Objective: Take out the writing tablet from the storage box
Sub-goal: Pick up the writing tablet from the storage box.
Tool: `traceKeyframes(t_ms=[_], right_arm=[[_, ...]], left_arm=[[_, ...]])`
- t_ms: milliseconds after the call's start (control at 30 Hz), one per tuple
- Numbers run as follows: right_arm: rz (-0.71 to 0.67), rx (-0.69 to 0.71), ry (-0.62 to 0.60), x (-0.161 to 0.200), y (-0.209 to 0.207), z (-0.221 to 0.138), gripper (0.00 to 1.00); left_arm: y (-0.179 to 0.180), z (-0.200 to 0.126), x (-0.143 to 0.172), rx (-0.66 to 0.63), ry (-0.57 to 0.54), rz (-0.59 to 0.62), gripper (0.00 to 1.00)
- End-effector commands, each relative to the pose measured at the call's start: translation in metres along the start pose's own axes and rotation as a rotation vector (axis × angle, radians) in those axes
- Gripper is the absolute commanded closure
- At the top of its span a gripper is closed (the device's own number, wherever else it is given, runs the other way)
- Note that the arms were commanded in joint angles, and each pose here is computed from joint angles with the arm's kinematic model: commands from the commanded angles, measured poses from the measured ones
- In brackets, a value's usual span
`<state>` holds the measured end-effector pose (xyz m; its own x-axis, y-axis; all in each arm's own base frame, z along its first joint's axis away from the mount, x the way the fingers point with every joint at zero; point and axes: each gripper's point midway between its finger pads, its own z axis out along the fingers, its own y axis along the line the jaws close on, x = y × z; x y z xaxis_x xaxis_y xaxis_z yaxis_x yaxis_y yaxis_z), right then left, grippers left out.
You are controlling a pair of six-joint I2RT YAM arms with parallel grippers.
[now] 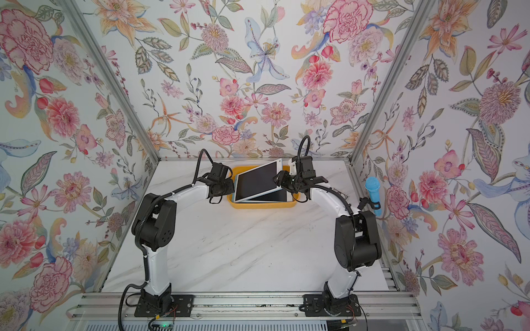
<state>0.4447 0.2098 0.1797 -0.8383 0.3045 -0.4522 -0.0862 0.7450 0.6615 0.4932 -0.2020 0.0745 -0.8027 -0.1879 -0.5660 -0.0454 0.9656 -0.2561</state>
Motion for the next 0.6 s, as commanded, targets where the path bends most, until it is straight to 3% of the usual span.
traceKeyframes(t_ms=[0, 433, 567], right_arm=[[0.006, -0.010, 0.037, 0.010, 0.000, 0.012, 0.52], [0.021, -0.024, 0.034, 0.009, 0.003, 0.011, 0.84], [0.032, -0.035, 0.018, 0.006, 0.005, 0.005, 0.98]], left_arm=[[-0.013, -0.008, -0.005, 0.039, 0.007, -0.022, 1.00], [-0.014, -0.011, -0.007, 0.038, 0.008, -0.027, 1.00], [-0.016, -0.012, -0.011, 0.043, 0.000, -0.026, 1.00]])
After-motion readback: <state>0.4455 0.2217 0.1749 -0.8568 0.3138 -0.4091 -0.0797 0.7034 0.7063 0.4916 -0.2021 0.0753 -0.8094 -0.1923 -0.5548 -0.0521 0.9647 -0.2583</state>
